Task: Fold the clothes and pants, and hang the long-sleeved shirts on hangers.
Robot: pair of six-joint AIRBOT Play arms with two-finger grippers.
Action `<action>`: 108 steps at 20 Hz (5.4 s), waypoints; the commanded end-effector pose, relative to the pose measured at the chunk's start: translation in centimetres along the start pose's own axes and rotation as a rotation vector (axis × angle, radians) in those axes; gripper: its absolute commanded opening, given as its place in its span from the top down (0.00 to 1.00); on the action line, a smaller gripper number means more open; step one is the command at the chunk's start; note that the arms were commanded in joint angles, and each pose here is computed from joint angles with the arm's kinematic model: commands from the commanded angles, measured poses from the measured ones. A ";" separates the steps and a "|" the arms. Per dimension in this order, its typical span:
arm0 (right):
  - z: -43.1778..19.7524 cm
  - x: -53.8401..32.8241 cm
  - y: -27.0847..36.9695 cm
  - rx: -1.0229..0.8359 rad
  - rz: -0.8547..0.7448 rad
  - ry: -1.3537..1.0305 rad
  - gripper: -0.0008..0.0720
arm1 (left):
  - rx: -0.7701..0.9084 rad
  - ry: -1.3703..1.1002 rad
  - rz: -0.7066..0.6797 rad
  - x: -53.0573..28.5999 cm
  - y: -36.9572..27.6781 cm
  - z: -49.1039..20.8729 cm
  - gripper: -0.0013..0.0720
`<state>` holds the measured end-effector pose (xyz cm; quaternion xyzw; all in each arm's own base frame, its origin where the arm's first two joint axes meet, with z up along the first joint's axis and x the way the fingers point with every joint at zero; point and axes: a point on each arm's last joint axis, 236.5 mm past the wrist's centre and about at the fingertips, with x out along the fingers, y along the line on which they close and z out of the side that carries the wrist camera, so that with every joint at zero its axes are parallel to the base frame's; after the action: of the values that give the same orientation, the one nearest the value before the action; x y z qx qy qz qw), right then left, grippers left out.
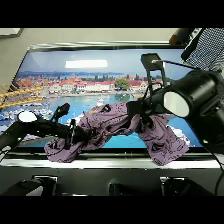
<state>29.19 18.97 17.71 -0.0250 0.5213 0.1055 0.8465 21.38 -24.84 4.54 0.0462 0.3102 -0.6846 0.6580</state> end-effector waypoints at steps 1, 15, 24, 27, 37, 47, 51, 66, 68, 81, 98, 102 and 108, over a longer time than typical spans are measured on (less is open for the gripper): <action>-0.7 -0.9 0.5 -0.010 0.036 0.013 0.95 | 0.000 -0.007 0.004 1.2 0.8 0.0 0.95; -2.5 -0.8 0.2 0.014 0.020 0.091 0.33 | 0.016 -0.097 -0.027 2.9 -0.1 2.6 0.95; -1.6 -10.2 -12.5 0.203 -0.324 -0.206 0.27 | 0.006 -0.121 0.004 2.9 0.7 3.2 0.95; -3.4 -8.7 -15.9 0.272 -0.308 -0.079 0.23 | 0.006 -0.121 0.005 2.9 0.7 3.2 0.95; -1.8 1.5 -8.3 -0.682 0.350 0.083 0.06 | 0.005 -0.121 0.004 2.9 0.7 3.1 0.95; -2.4 7.5 -4.6 -0.840 0.621 0.152 0.28 | 0.006 -0.119 0.006 2.9 0.7 3.1 0.95; -3.3 7.1 -4.2 -0.888 0.677 0.169 0.94 | 0.006 -0.119 0.006 2.9 0.7 3.1 0.95; -2.5 3.7 -6.1 -0.711 0.464 0.150 0.95 | -1.061 -0.351 0.188 -4.8 9.4 1.8 0.15; -2.6 3.7 -6.1 -0.675 0.461 0.159 0.95 | -1.090 -0.310 0.157 -2.5 8.2 2.3 0.17; -2.9 3.6 -6.1 -0.595 0.458 0.192 0.95 | -1.238 -0.473 0.411 9.6 6.2 6.6 0.28; -2.9 3.6 -6.1 -0.584 0.457 0.195 0.95 | -1.378 -0.335 0.366 12.6 4.8 3.4 0.28; -3.1 3.5 -6.1 -0.573 0.458 0.206 0.95 | -1.414 -0.306 0.361 13.2 4.6 2.6 0.50; -3.5 3.3 -6.1 -0.574 0.464 0.220 0.95 | -1.364 -0.290 0.364 13.1 4.5 2.6 0.95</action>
<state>29.05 13.00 12.69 -0.1539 0.5476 0.4320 0.6999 24.91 -37.24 -1.24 -0.4260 0.5660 -0.2079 0.6745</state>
